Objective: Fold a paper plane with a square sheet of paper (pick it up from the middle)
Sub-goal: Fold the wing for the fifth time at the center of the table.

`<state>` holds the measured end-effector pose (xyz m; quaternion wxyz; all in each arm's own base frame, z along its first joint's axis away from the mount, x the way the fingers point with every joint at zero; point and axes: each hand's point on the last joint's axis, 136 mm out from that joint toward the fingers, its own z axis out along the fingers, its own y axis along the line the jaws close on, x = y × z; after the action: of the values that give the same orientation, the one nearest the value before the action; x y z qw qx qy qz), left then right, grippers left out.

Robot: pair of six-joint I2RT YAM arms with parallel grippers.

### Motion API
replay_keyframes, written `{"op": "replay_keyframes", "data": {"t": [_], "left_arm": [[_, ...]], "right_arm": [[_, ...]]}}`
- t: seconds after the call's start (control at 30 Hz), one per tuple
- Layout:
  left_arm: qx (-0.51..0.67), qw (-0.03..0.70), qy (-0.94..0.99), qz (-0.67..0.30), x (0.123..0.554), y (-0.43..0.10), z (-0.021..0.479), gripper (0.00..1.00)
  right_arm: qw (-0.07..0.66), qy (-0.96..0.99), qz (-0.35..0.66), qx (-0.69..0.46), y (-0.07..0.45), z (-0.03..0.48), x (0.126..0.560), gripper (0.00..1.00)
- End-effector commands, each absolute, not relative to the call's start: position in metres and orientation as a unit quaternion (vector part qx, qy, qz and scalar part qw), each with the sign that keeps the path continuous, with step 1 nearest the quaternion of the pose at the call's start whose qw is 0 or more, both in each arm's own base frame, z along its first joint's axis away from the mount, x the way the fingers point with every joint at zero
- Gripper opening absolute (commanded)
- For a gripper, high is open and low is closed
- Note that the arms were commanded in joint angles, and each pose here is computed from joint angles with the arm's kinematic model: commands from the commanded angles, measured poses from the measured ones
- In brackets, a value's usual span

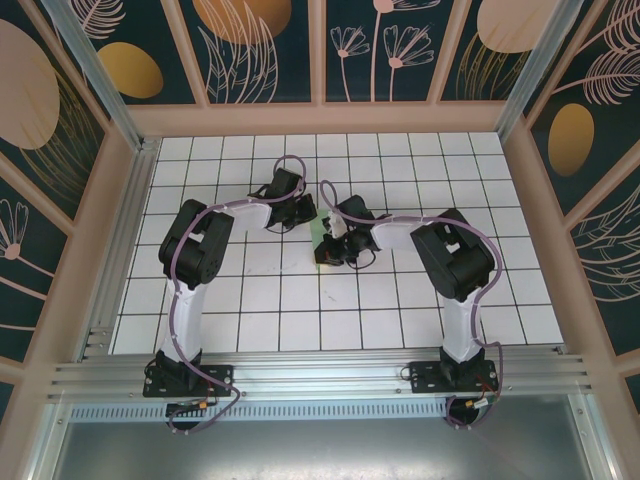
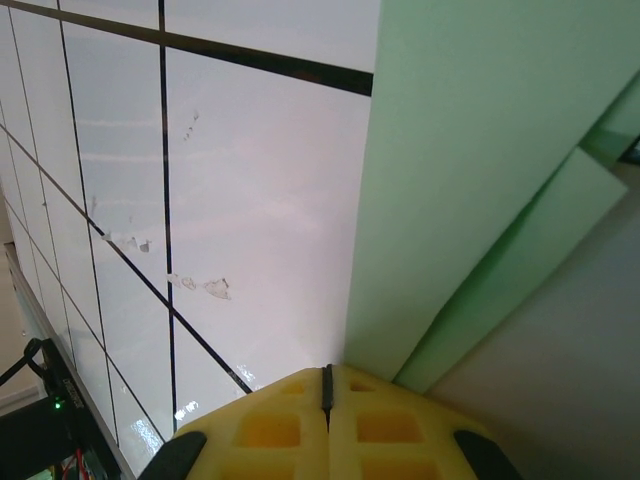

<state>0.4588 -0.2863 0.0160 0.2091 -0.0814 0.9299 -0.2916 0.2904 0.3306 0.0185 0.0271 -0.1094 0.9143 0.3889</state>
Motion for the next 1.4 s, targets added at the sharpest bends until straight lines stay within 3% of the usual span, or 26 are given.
{"op": "replay_keyframes", "data": {"t": [0.0,0.57,0.87,1.37], "left_arm": [[-0.106,0.173,0.951,-0.234,0.441,-0.265,-0.023,0.02],[-0.09,0.207,0.937,-0.267,0.461,-0.278,0.024,0.02],[-0.053,0.218,0.888,-0.401,0.438,-0.306,0.087,0.1],[-0.043,0.152,0.892,-0.423,0.373,-0.303,0.049,0.06]], "right_arm": [[-0.017,0.919,0.379,-0.11,0.325,0.005,0.264,0.07],[-0.039,0.937,0.329,-0.11,0.304,-0.009,0.245,0.0],[-0.053,0.941,0.324,-0.079,0.299,-0.021,0.247,0.0],[-0.062,0.941,0.324,-0.072,0.297,-0.027,0.25,0.0]]}}
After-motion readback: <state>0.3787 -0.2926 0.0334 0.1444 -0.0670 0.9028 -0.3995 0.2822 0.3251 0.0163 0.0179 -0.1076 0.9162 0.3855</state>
